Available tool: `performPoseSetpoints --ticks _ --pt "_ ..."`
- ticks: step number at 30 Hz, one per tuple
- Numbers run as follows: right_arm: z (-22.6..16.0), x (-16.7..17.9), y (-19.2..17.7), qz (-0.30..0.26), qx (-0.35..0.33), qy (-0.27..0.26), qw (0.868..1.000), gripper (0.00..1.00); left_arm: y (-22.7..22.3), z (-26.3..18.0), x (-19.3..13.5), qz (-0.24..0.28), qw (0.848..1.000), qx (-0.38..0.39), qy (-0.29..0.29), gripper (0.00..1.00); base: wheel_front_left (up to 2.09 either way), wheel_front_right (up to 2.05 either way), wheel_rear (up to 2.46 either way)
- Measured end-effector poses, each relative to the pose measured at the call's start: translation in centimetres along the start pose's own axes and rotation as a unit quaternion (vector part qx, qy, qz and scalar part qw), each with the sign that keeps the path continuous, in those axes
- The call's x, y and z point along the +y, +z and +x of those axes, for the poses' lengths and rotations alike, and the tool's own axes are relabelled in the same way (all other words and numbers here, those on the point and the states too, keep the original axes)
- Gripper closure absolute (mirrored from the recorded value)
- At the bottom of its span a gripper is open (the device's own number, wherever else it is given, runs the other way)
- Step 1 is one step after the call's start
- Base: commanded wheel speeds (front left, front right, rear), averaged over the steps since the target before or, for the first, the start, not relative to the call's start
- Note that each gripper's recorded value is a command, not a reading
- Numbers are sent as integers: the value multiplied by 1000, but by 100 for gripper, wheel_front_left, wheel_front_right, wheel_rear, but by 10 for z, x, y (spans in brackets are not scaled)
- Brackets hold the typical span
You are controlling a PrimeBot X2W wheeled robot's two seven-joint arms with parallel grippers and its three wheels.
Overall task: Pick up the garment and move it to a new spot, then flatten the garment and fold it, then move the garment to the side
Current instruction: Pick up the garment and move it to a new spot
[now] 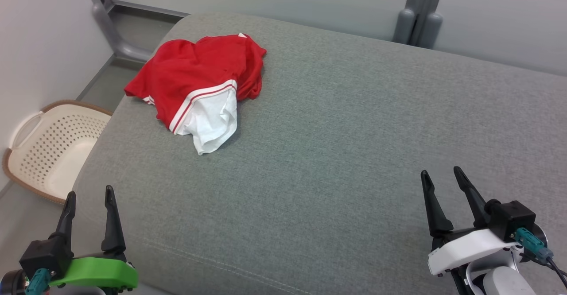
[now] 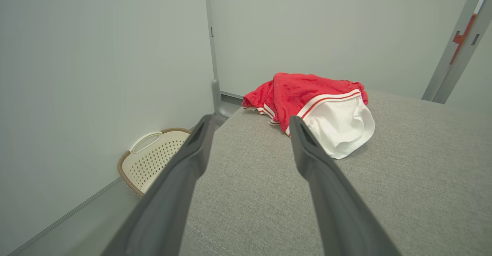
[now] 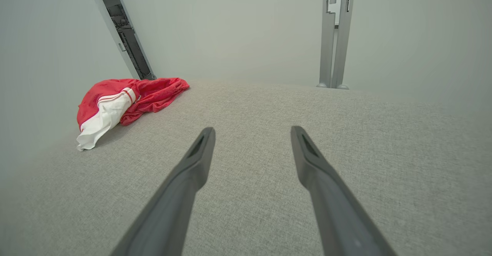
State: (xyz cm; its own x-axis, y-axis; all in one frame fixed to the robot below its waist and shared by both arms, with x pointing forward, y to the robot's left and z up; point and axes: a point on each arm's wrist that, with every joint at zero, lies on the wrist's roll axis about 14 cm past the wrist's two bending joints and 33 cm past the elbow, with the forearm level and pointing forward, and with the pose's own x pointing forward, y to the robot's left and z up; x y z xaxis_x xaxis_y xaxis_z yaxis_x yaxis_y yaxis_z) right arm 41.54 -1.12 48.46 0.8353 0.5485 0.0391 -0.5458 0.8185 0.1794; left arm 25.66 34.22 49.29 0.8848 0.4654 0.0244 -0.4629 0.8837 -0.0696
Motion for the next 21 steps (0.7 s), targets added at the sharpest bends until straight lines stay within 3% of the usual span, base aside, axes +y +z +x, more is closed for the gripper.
performPoseSetpoints --ticks 11,21 --pt "15 23 -9 1 12 39 999 0 1 -17 25 3 999 1 40 0 0 0 0" --pt "12 1 -2 -12 5 16 1000 0 8 4 10 3 1000 -10 17 0 0 0 0"
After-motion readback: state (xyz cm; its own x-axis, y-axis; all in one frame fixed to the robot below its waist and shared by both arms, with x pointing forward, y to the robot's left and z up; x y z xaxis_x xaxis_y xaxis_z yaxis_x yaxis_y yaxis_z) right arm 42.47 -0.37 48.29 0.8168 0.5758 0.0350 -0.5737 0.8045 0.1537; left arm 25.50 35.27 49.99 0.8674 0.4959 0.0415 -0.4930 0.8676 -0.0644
